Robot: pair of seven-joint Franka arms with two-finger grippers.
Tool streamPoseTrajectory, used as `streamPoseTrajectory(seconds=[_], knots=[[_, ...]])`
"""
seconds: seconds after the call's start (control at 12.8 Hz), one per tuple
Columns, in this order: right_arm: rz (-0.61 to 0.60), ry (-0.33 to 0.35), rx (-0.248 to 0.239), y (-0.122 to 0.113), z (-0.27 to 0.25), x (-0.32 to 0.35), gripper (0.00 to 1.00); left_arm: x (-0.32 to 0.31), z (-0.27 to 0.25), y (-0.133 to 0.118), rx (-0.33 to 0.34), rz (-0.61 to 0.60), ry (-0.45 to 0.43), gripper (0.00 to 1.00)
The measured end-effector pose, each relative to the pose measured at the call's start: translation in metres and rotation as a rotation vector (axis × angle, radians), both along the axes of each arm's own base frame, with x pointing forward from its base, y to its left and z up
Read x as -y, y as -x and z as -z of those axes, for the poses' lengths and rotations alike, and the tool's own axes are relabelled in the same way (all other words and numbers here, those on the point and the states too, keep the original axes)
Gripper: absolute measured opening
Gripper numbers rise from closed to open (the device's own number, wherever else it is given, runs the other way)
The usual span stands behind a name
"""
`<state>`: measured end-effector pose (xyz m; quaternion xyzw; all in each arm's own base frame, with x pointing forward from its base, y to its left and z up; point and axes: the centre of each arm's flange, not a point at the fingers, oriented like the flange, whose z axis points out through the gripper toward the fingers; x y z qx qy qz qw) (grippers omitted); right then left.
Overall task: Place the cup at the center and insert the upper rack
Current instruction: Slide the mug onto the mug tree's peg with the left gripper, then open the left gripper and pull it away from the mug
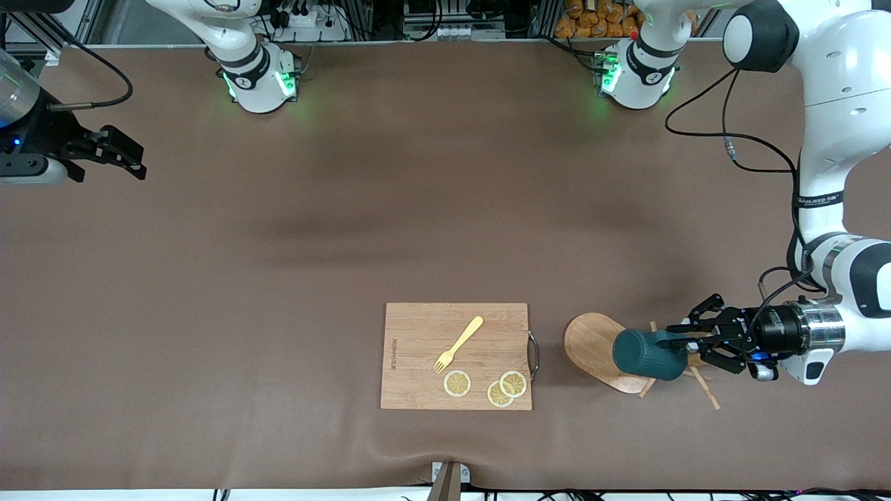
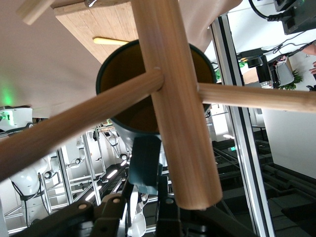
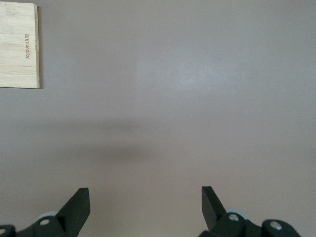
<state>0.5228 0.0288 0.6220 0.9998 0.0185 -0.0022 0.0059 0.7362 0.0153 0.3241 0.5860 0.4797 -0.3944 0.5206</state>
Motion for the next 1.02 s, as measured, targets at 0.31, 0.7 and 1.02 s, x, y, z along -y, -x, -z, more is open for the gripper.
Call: streamPoseTrajectory(seconds=[0.31, 0.7, 1.02], knots=[[0.000, 0.000, -0.004, 0.000, 0.001, 0.000, 1.00, 0.013, -0.003, -0.001, 0.034, 0.025, 0.002, 0.62], [-0.001, 0.000, -0.006, 0.001, 0.001, 0.000, 1.00, 0.015, -0.043, 0.000, 0.096, 0.051, -0.016, 1.00], [-0.003, 0.001, -0.006, 0.001, 0.001, -0.002, 1.00, 0.018, -0.089, 0.007, 0.153, 0.086, -0.054, 1.00]])
